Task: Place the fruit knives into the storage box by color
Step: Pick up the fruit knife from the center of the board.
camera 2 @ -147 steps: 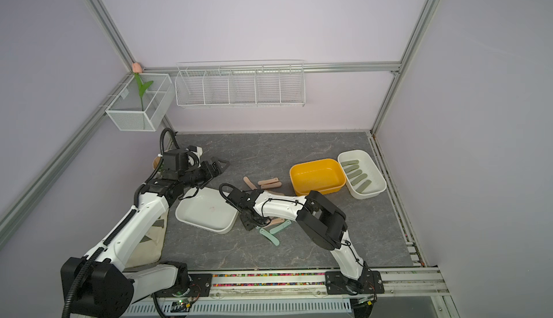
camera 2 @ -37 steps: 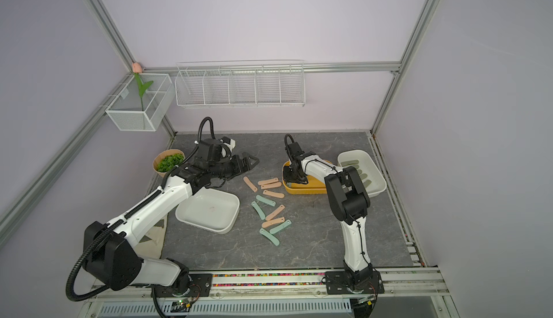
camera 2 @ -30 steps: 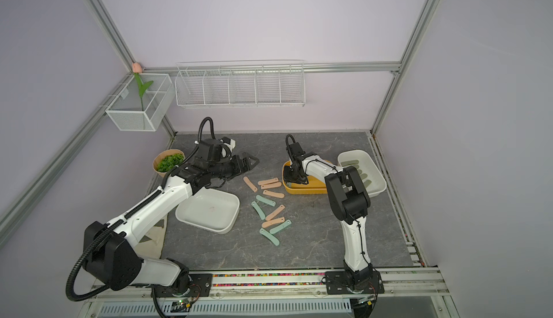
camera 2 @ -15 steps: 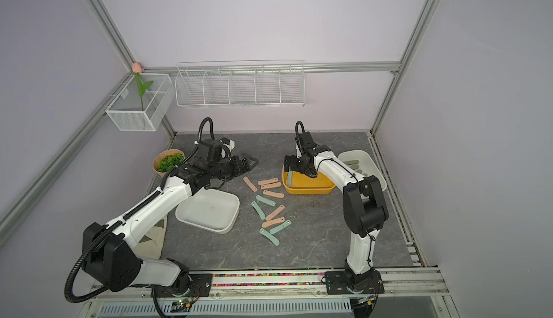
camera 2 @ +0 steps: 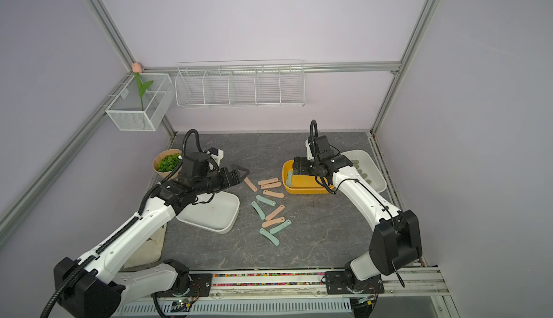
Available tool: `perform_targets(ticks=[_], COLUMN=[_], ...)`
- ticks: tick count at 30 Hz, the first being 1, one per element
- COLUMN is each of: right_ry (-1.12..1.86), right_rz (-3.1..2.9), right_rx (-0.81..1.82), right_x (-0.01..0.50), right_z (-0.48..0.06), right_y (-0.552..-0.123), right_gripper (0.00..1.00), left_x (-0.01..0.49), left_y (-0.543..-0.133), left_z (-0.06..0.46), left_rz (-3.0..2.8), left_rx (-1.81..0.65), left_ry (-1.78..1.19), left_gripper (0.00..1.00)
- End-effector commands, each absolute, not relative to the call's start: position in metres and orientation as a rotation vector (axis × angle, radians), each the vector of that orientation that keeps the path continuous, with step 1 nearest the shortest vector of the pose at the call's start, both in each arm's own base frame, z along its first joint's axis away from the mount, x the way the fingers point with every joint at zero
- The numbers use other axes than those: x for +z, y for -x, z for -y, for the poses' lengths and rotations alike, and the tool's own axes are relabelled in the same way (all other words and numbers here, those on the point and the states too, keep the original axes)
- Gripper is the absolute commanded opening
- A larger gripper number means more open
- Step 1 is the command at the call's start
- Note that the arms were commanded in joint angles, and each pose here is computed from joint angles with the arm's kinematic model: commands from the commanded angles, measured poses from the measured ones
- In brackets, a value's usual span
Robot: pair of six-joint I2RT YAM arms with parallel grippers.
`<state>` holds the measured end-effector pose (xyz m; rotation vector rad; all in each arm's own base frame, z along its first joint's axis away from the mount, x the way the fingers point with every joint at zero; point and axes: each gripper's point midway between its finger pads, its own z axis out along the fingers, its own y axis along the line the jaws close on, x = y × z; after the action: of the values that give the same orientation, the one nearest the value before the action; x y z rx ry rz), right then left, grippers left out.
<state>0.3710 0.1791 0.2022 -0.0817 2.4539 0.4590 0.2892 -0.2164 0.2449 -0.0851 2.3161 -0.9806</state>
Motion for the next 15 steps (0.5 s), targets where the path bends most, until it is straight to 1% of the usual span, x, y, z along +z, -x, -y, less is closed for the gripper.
perform_targets(ticks=[1, 4, 10, 15], right_ry=[0.124, 0.131, 0.149, 0.308], right_rz=[-2.440, -2.471, -2.495, -2.576], right_rx=[0.508, 0.550, 0.517, 0.677], right_x=[0.207, 0.202, 0.186, 0.159], right_z=[-0.182, -0.184, -0.178, -0.202], right_y=[-0.359, -0.345, -0.311, -0.268], right_gripper=[0.89, 0.89, 0.89, 0.89], left_x=[0.246, 0.242, 0.225, 0.212], left_y=[-0.277, -0.268, -0.252, -0.244], left_z=[0.206, 0.201, 0.190, 0.185], left_rz=[-2.309, -2.308, -2.327, -2.341], left_rx=[-0.968, -0.977, -0.964, -0.964], left_ry=[0.117, 0.134, 0.163, 0.185], left_gripper=[0.99, 0.99, 0.99, 0.99])
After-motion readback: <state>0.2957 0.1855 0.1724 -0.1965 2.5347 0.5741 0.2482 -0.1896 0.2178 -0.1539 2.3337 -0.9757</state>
